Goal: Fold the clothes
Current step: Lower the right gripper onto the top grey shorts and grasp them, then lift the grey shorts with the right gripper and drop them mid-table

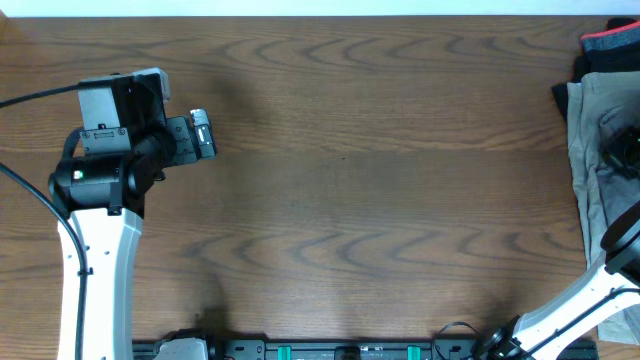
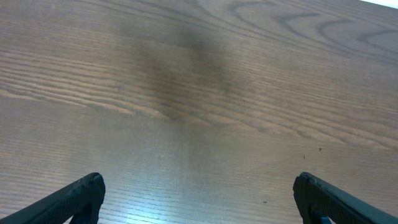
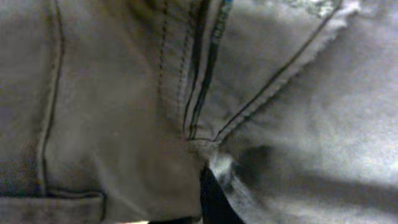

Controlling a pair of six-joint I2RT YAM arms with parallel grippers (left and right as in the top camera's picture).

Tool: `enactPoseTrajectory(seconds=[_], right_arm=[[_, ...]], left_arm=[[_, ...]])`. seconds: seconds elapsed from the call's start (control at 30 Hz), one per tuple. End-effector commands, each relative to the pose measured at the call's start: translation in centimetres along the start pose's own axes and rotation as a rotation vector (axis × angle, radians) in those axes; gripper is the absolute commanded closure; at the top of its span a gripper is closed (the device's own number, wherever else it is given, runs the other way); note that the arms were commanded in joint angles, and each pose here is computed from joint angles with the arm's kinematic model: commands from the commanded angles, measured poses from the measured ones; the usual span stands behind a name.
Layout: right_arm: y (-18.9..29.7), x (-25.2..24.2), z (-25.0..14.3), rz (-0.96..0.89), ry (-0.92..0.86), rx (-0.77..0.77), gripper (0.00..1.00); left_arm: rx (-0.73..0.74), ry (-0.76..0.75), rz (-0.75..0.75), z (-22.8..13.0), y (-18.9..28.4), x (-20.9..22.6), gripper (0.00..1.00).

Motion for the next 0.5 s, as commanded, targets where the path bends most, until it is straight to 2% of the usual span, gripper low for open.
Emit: enactPoseTrajectory(seconds=[0.0,0.1,0.27,0.47], right_arm=[[3.3,-0.4,1.1,-0.037,-0.015,-0.078,0.99],[6.8,-0.3,1.8,-0.014,-0.024,-0.157,0.99],[13.6,-1.4,2.8,0.006,-0.134,-0.320,0.99],[18.1,-1.5,2.7,0.033,-0.155,-0.426,0.99]], left_arm=[[-0.012,-0.004,0.005,0.5,0.3,0.1,0.02],[-0.013,-0.004,0.005,0.5,0.3,0.1,0.02],[-0.012,-0.004,0.005,0.5,0.3,0.1,0.02],[-0.012,-0.004,0.005,0.5,0.3,0.1,0.02]])
Point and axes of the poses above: each gripper's point midway between its finger pads, its own y axis back along the fingers, its own x axis along the line the jaws close on, z = x × y, the point moved 5 cm from there along y, back along the fingers, and after that the axes turned 2 degrees about -y, right-handed, at the moved point
